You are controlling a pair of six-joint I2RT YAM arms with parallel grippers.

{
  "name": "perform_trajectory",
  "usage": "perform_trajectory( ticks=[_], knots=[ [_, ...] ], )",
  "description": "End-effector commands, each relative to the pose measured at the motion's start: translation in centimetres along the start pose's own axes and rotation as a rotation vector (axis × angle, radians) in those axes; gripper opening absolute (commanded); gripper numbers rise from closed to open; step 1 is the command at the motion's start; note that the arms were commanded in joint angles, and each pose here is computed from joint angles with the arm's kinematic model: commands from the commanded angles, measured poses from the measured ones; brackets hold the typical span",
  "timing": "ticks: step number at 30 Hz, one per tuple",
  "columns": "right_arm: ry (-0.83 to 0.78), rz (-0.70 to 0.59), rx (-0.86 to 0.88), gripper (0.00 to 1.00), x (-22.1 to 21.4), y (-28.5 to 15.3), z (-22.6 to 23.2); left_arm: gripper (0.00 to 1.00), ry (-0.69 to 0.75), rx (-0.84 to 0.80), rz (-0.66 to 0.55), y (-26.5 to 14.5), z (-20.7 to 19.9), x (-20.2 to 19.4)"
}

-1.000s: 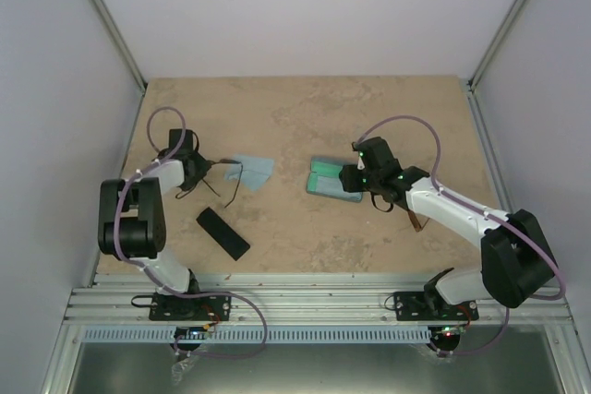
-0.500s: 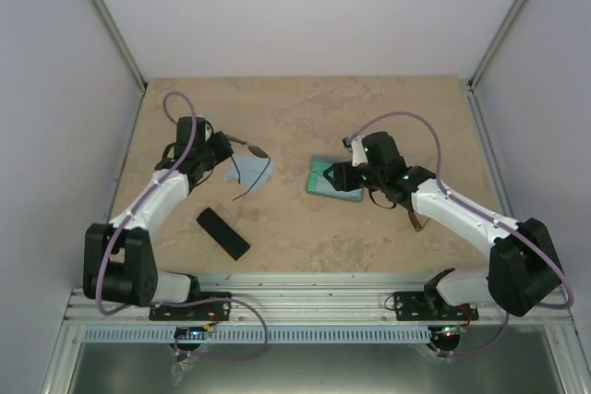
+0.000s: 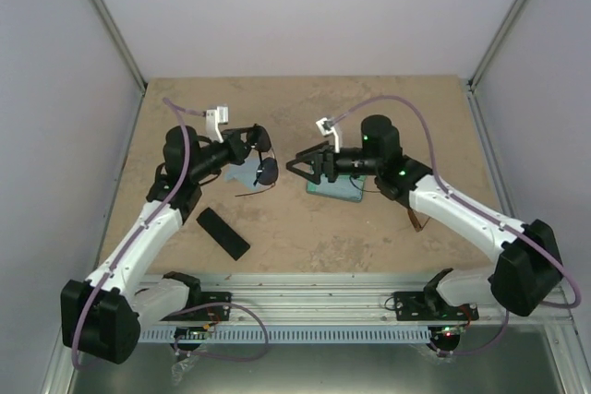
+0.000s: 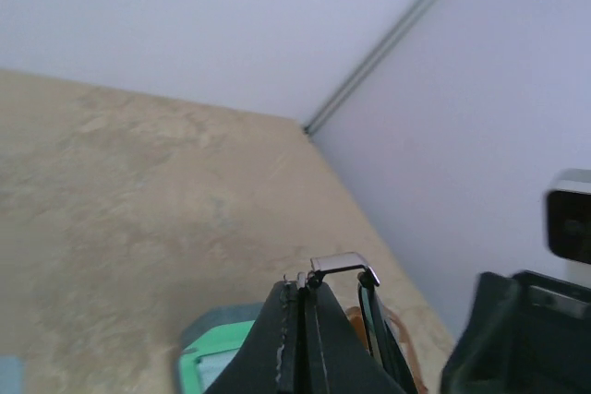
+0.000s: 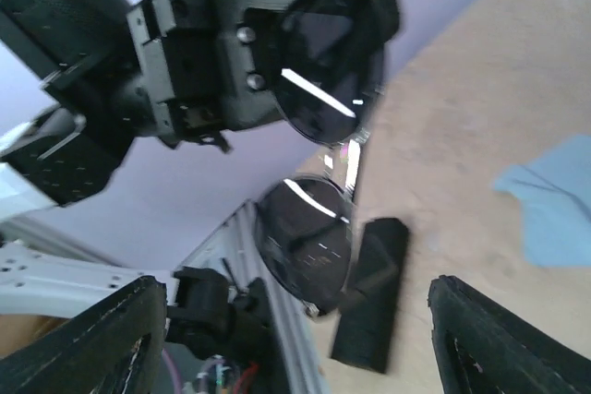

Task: Organize the sunglasses
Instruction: Pick up the sunglasses from the center of the board, then fold the sunglasses.

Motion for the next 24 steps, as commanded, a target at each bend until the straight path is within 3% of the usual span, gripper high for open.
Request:
perform_trajectory(
  ticks=[1, 7, 14, 24],
  knots=[
    [-0.072, 0.017, 0.181, 0.77, 1.4, 2.4, 3.5, 0.00, 0.062, -0.219, -0.040, -1.2, -2.8, 1.1],
    [-0.091, 0.024, 0.232, 0.68, 2.1, 4.4, 4.6, 0.00, 0.078, -0.327, -0.050, -2.7, -4.5, 1.4],
    [-0.109, 0.053, 0.302, 0.37, 1.9, 5.0, 5.7, 0.00, 0.107, -0.385, -0.042, -3.5, -5.5, 1.5],
    [-0.092, 0.048, 0.350, 0.24, 1.6, 4.1, 6.4, 0.00, 0.156, -0.453, -0.051, -4.9, -6.8, 1.7]
  ],
)
Point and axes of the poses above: each gripper's point midway between its finger pads, its own y axis out along the fingers, its own z axis along the line the jaws close on, x = y × z, the point moved 10 cm from there along -y, back along the fingers, and after that the axes turned 4 degrees about y, right-handed, at the moved point
